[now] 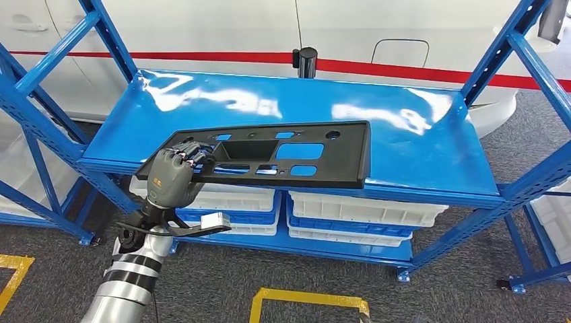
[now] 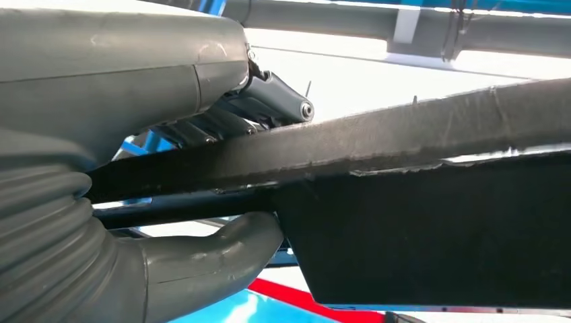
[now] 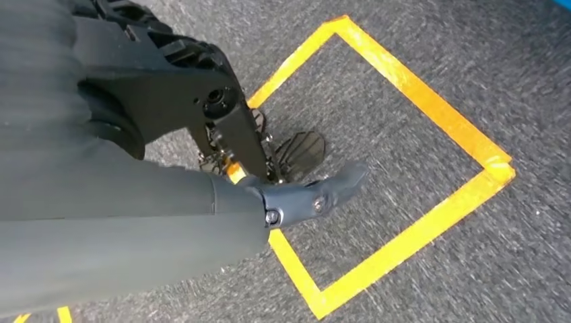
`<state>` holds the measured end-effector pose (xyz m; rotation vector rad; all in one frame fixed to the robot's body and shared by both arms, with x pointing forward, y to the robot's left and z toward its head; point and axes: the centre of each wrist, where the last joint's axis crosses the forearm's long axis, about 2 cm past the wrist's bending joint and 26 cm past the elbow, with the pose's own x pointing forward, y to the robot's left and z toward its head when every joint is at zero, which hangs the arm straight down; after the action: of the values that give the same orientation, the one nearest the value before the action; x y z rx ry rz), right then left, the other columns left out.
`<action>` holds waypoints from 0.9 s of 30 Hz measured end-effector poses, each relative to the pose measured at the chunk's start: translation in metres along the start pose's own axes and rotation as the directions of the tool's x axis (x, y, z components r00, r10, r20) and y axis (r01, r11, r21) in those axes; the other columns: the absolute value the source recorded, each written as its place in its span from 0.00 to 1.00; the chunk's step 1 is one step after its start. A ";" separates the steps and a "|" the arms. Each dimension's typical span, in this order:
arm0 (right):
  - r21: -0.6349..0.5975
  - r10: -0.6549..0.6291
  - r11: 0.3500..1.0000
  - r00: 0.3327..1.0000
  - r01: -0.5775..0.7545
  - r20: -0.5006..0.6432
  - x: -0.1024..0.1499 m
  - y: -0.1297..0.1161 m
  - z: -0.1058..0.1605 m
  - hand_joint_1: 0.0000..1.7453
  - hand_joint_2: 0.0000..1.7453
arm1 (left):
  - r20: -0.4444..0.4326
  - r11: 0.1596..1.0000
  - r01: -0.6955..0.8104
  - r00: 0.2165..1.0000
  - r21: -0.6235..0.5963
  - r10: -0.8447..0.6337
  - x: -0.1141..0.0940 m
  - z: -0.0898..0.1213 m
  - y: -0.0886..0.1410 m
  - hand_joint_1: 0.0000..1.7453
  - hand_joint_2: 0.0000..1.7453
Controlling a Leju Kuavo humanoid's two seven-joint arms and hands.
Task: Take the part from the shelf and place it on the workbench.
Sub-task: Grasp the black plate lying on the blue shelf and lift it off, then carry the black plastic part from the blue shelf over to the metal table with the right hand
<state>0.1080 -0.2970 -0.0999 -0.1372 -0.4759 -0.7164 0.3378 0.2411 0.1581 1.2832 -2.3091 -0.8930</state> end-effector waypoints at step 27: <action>0.003 0.001 1.000 1.000 -0.001 0.008 0.006 0.002 -0.002 0.00 1.00 | 0.004 1.000 -0.010 1.000 0.001 0.010 0.003 0.002 -0.001 1.00 1.00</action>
<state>0.1138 -0.2993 -0.0985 -0.1372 -0.4847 -0.7146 0.3359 0.2391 0.1565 1.2706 -2.3176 -0.8921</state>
